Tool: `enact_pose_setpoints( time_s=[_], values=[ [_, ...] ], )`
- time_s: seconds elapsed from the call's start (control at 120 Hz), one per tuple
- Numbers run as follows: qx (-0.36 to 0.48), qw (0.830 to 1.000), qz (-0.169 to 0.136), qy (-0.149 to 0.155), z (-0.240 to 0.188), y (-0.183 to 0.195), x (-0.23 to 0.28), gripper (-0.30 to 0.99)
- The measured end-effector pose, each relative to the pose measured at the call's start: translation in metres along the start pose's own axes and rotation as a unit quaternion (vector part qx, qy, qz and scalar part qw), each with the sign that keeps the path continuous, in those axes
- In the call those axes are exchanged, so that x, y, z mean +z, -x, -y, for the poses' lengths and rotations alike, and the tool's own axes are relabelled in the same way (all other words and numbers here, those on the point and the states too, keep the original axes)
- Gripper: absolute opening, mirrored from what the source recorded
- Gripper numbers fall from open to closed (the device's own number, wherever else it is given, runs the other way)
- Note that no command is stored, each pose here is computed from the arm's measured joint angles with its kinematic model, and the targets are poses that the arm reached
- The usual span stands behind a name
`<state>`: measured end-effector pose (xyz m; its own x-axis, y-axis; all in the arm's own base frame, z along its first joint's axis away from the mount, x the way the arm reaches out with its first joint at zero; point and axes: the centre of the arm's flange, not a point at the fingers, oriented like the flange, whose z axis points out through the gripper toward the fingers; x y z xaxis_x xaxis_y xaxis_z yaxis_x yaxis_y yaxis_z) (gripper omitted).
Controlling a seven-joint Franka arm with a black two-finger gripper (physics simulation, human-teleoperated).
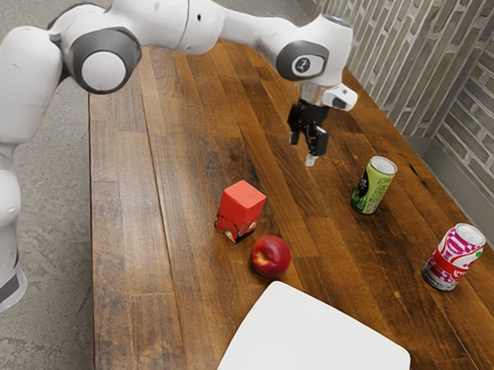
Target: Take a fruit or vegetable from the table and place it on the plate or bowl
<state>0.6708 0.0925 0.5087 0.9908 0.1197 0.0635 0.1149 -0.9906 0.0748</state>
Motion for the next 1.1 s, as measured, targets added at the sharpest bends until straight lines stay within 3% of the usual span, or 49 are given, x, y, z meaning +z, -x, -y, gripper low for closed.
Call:
enact_pose_setpoints(
  time_s=[0.083, 0.158, 0.25, 0.35, 0.4, 0.533, 0.658, 0.725, 0.825, 0.958, 1.1],
  values=[
    [-0.019, 1.0, -0.013, 0.007, 0.011, -0.002, -0.003, 0.69],
    [-0.02, 0.999, -0.041, 0.006, 0.004, 0.003, -0.035, 0.69],
    [0.003, 0.997, -0.075, 0.006, -0.036, 0.005, -0.069, 0.69],
    [0.023, 0.995, -0.096, 0.011, -0.07, -0.025, -0.078, 0.69],
    [0.028, 0.996, -0.084, 0.023, -0.082, -0.037, -0.061, 0.69],
    [0.039, 0.995, -0.035, 0.089, -0.14, -0.048, -0.009, 0.69],
    [0.036, 0.995, 0.016, 0.092, -0.219, -0.022, 0.027, 0.69],
    [-0.005, 0.997, 0.039, 0.073, -0.211, -0.008, 0.047, 0.69],
    [-0.07, 0.993, 0.056, 0.072, -0.179, 0.005, 0.066, 0.69],
    [-0.105, 0.99, 0.035, 0.091, -0.18, 0.011, 0.058, 0.69],
    [-0.138, 0.984, 0.047, 0.106, -0.187, 0.033, 0.063, 0.69]
  ],
)
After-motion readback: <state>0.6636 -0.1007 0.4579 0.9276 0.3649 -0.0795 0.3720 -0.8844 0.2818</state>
